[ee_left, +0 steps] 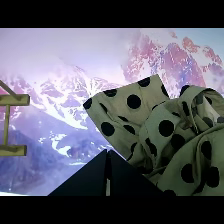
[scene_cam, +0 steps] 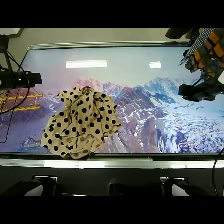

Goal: Fold the clothes and pants, and hang the long-sleeved shirts on hangers.

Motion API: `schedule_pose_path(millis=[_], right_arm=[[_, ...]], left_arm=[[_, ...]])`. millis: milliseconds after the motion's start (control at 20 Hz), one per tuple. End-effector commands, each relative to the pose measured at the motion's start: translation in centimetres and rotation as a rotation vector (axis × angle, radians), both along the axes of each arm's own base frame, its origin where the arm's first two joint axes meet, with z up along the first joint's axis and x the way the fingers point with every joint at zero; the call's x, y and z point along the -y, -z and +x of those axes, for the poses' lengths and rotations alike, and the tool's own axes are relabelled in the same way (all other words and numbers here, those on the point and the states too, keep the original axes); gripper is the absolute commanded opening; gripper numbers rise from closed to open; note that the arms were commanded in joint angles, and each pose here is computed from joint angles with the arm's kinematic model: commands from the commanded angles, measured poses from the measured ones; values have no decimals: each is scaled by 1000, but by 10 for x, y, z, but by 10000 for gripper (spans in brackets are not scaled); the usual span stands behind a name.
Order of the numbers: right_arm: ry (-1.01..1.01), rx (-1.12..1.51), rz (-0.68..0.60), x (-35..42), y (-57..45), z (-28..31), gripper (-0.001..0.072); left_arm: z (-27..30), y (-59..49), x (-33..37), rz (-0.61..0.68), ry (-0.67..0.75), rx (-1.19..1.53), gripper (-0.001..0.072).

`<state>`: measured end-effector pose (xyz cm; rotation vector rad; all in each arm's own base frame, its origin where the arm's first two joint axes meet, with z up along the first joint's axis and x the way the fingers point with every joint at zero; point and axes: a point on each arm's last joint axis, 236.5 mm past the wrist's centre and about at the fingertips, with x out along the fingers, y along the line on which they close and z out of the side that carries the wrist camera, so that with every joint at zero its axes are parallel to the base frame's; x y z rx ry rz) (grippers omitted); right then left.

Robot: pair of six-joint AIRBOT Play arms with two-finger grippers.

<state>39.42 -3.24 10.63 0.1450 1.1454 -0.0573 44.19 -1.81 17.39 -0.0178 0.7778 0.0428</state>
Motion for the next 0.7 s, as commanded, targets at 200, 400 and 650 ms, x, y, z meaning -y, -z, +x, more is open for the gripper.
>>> schedule_pose_path(millis=[200,400,650], right_arm=[[-1,0,-1,0,0,0,32],[-1,1,0,0,0,0,32],[0,4,-1,0,-1,1,32]], left_arm=[[-27,28,-6,-21,-42,-164,712],[-73,107,-38,-184,-161,-391,709],[-109,190,-55,-556,-270,-476,709]])
